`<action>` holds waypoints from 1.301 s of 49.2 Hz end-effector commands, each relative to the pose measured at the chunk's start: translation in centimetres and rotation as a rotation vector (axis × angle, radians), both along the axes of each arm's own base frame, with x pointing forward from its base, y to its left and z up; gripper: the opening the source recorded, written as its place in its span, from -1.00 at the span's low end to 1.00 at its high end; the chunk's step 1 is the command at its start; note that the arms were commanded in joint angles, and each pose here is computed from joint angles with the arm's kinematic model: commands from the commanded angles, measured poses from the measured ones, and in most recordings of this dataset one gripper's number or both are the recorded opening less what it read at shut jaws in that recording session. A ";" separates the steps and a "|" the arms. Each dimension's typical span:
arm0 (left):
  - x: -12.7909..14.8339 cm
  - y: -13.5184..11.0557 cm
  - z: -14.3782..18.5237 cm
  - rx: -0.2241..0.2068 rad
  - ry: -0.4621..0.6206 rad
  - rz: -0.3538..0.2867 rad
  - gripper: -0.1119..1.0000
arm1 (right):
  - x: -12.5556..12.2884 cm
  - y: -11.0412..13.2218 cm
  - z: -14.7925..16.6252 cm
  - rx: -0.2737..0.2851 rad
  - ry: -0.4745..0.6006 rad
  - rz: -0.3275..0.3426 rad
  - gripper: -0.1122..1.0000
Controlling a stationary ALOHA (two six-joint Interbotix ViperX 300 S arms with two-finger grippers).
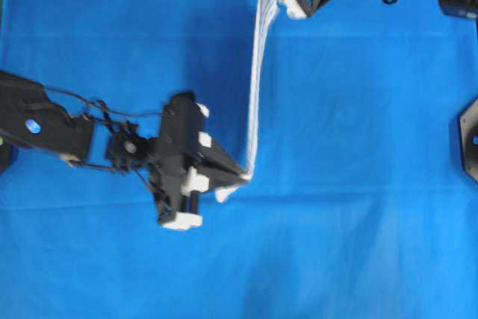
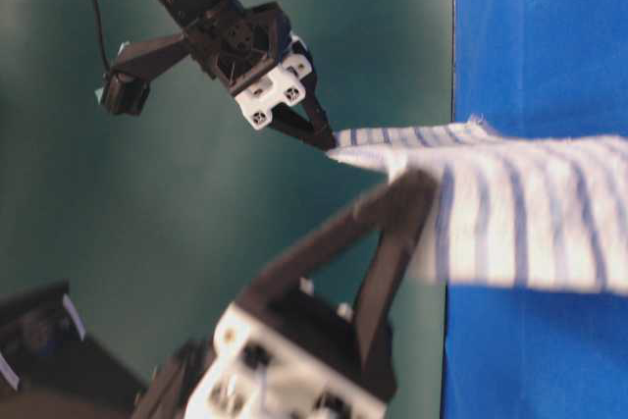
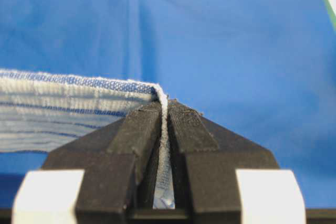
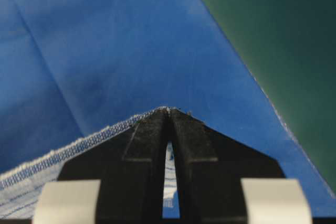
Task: Fold the blue towel.
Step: 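Lift the strip and rotate it vertical, left gripper swinging toward the near side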
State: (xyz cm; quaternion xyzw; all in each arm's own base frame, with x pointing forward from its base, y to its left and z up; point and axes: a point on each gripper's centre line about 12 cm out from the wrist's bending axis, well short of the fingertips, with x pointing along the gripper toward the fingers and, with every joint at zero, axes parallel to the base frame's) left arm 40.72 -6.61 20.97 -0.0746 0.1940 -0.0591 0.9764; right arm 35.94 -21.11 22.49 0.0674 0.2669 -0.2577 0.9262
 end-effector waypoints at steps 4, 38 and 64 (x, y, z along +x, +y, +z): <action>2.4 -0.2 1.4 -0.007 -0.053 0.005 -0.77 | -0.3 -0.5 1.2 -0.016 -0.013 -0.014 -0.73; 2.9 0.9 -1.3 0.003 -0.021 0.031 -0.77 | 0.9 -0.5 -0.6 0.008 0.032 -0.002 -0.73; -2.5 1.7 -3.4 -0.038 0.012 0.056 -0.77 | 5.6 -1.6 -1.2 -0.003 0.040 0.029 -0.73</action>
